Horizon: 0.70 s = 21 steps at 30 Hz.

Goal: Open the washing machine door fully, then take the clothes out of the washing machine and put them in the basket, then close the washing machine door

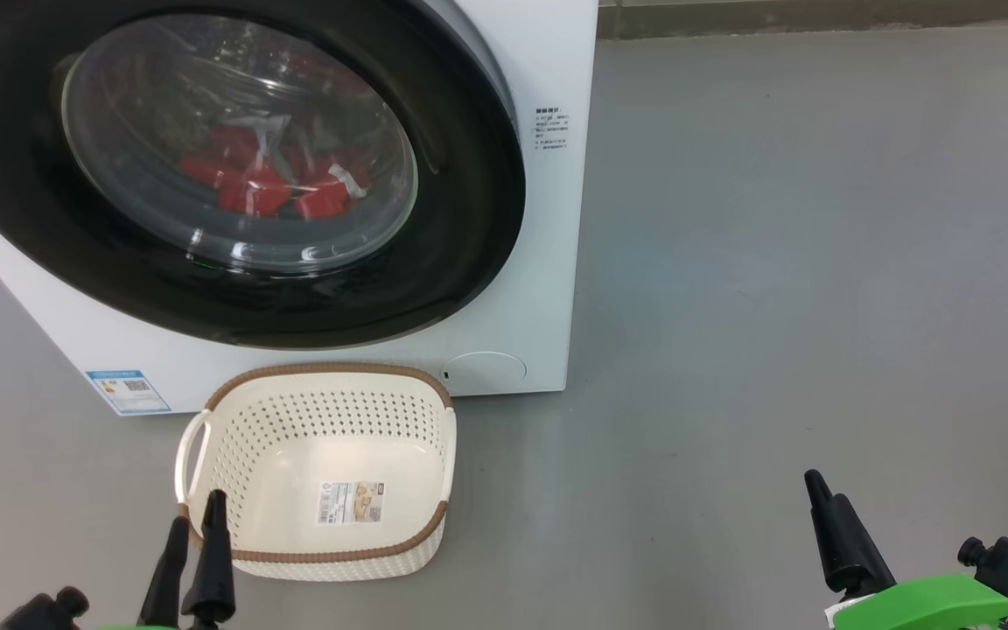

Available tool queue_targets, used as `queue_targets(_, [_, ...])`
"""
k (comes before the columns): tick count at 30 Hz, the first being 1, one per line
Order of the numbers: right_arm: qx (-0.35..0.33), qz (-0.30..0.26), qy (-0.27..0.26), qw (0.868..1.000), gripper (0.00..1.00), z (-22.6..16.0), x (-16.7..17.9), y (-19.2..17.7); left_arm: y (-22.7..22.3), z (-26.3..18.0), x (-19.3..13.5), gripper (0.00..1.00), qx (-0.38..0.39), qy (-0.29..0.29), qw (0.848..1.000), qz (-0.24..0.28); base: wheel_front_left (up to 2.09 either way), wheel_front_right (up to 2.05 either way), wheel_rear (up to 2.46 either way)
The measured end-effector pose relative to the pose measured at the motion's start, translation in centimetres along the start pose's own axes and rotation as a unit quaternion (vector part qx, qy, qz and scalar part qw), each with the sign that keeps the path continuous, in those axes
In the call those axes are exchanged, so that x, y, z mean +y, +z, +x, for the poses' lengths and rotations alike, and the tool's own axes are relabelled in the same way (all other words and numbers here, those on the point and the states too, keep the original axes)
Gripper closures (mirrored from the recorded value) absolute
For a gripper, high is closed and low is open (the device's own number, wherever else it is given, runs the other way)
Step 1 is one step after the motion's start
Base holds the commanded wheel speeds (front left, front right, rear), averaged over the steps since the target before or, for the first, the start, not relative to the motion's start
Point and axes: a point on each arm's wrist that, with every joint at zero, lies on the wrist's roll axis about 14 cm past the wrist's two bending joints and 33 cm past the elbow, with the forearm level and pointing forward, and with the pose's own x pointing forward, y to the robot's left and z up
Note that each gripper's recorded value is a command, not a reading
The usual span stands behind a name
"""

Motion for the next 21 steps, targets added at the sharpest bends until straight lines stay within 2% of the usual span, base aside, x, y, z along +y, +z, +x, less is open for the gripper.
queue_targets(6, [-0.001,-0.019,-0.001,1.000,0.00,-0.4,-0.2,-0.2,-0.1,-0.3,-0.1,0.00,-0.002,-0.003,0.999,0.038,0.00,0.00,0.00])
queue_targets(21, [-0.002,-0.105,0.018,0.994,0.00,-0.4,0.4,-0.1,0.2,-0.3,-1.1,0.00,-0.014,-0.025,0.991,0.129,0.00,0.00,0.00])
